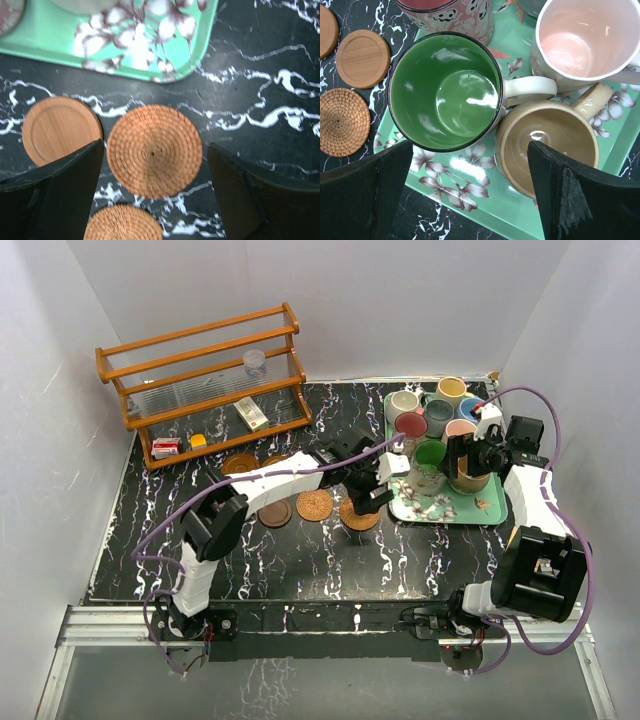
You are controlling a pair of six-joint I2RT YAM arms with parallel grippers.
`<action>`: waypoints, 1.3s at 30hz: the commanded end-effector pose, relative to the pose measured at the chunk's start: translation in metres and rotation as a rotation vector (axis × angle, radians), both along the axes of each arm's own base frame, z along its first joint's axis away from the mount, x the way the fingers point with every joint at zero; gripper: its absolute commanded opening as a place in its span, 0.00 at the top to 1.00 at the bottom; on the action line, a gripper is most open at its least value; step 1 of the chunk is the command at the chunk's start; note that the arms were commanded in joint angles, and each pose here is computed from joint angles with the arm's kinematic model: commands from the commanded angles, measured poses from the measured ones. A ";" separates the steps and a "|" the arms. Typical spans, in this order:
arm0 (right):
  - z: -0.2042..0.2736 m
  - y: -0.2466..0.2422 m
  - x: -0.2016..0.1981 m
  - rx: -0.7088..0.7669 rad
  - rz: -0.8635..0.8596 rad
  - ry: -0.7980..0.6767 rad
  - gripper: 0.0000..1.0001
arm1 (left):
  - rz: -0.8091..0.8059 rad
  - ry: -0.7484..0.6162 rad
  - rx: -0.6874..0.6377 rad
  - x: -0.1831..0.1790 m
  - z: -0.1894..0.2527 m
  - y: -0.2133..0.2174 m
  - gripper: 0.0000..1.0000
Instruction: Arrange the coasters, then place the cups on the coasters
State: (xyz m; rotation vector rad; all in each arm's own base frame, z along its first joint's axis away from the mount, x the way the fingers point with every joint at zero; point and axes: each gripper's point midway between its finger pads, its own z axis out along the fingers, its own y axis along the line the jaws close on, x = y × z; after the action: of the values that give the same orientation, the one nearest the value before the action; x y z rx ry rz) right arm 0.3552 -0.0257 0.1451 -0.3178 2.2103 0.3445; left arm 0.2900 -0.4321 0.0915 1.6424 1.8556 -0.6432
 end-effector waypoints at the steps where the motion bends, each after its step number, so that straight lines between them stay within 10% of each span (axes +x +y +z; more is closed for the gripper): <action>1: 0.011 -0.006 0.008 -0.015 -0.011 -0.043 0.02 | -0.004 -0.057 -0.014 -0.013 0.038 0.028 0.17; 21: 0.008 -0.006 0.008 -0.012 -0.013 -0.037 0.02 | 0.246 -0.134 0.127 0.045 -0.010 0.144 0.21; 39: 0.006 -0.008 0.008 -0.013 -0.019 -0.031 0.02 | 0.199 -0.068 0.221 0.023 -0.063 0.163 0.23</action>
State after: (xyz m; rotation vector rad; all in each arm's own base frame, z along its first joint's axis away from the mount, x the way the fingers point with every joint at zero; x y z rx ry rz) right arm 0.3554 -0.0278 0.1408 -0.3080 2.2223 0.3487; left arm 0.3243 -0.2706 0.0349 1.5374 2.0596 -0.2606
